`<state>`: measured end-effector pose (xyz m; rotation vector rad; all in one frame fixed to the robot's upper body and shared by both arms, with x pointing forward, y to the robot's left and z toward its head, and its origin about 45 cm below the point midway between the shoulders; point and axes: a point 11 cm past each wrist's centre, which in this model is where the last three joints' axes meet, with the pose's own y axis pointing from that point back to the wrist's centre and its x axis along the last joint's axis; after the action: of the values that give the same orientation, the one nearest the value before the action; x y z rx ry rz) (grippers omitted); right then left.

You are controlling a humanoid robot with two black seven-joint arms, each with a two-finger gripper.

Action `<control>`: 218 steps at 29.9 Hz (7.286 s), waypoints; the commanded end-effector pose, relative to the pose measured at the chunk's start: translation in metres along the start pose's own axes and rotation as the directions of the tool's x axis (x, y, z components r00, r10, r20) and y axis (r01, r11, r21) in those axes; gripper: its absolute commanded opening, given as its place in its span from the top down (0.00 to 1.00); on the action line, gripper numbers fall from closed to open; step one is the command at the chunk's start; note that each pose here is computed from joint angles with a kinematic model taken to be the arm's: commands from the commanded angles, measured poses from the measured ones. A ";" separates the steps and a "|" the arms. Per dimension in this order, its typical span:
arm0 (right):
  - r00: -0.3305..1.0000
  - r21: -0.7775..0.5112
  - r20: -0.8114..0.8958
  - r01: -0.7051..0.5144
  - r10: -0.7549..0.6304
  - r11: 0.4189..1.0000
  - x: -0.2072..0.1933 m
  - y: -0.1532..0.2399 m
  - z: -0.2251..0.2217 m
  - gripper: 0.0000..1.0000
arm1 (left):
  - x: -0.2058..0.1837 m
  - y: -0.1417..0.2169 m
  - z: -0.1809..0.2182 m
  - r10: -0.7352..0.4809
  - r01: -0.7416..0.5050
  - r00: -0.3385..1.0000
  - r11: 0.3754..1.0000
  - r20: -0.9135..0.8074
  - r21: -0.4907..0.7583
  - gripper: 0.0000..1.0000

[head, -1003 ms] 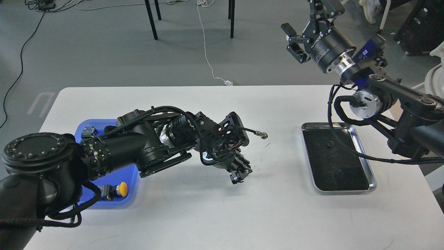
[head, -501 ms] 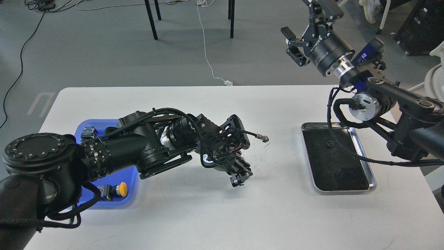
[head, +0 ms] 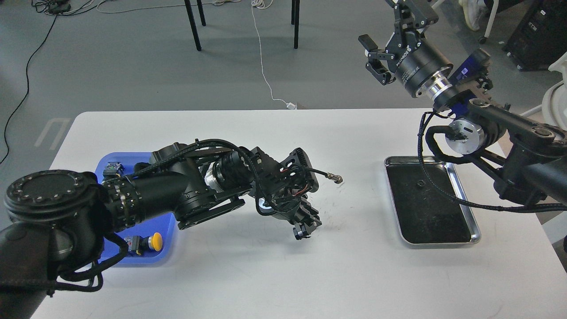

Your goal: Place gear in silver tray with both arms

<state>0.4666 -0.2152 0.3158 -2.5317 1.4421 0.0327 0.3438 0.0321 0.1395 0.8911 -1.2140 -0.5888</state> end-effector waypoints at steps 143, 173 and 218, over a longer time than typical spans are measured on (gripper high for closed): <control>-0.528 -0.966 -0.258 0.155 -0.809 0.207 -0.066 0.053 0.121 0.84 | -0.121 0.210 -0.102 0.273 -0.726 -0.638 0.099 -0.720 0.680 0.01; -0.270 -0.994 -0.100 -0.022 -0.958 0.110 0.078 0.208 0.106 0.76 | -0.116 0.201 -0.098 0.259 -0.732 -0.631 0.115 -0.732 0.671 0.01; 0.976 -0.265 0.160 -0.101 0.147 0.959 0.009 0.107 0.119 0.01 | -0.181 0.135 -0.057 0.110 -0.538 -0.826 0.135 -0.552 0.832 0.01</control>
<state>0.3904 -0.2521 0.1762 -2.5672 1.6181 0.4827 0.3452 0.2612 0.1545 -0.3508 0.2781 1.2269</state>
